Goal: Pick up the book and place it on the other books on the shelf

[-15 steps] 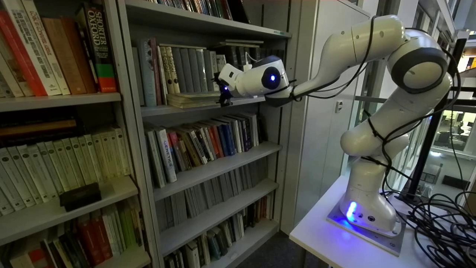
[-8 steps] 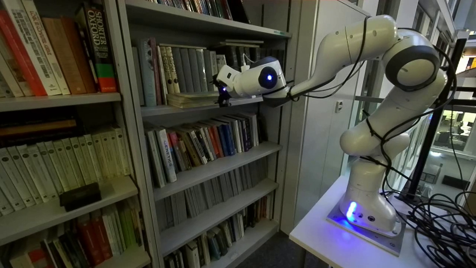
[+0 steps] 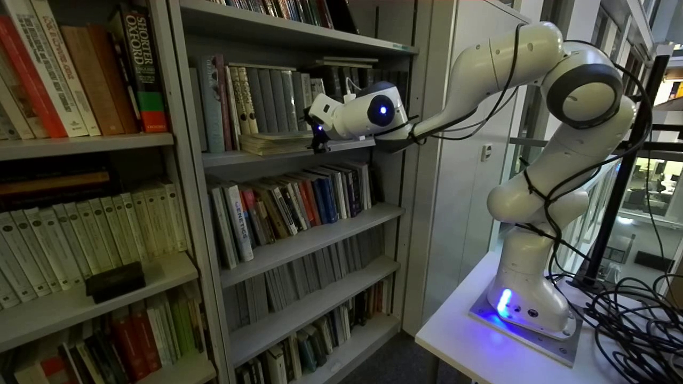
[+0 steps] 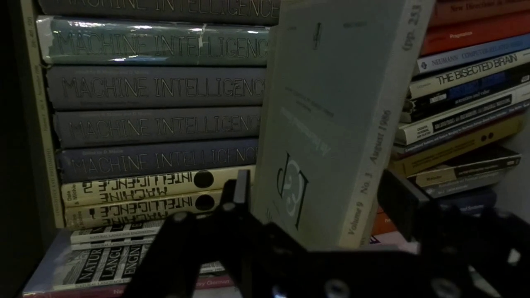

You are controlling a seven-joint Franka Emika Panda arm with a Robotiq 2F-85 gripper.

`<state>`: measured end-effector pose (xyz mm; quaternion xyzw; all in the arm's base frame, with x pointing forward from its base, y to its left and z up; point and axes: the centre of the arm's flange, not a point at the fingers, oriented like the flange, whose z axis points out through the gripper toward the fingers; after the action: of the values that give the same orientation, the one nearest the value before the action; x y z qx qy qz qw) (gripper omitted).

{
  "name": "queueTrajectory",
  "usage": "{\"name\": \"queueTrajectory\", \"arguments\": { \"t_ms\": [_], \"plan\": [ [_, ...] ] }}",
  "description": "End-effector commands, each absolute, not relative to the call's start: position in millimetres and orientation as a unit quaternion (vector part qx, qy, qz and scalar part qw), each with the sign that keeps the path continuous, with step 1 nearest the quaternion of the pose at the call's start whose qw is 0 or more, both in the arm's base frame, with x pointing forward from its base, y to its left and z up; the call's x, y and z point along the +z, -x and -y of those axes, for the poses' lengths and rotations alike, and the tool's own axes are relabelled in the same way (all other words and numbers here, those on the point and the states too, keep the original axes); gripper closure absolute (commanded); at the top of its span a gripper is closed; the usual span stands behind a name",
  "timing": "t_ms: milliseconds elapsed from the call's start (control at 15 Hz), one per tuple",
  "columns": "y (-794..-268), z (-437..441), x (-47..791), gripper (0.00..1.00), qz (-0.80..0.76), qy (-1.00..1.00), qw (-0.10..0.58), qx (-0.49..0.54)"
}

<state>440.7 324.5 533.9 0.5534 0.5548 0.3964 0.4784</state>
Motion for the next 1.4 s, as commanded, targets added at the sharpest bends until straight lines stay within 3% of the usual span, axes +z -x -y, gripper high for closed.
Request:
{"name": "queueTrajectory", "arguments": {
  "t_ms": [0,67,267,467,533,667,867,1333],
  "plan": [
    [-456,-325,544,0.45,-0.561,-0.547,0.481,0.394],
    [-456,-325,545,0.52,-0.56,-0.547,0.481,0.394],
    [-455,-323,545,0.57,-0.558,-0.549,0.481,0.395],
    [-454,-320,545,0.52,-0.556,-0.551,0.481,0.395],
    [-453,-318,545,0.55,-0.555,-0.552,0.48,0.395],
    [-449,-316,546,0.79,-0.552,-0.554,0.479,0.399],
    [-444,-314,546,0.99,-0.547,-0.557,0.477,0.403],
    [-426,-319,567,0.97,-0.516,-0.562,0.475,0.438]
  ]
}}
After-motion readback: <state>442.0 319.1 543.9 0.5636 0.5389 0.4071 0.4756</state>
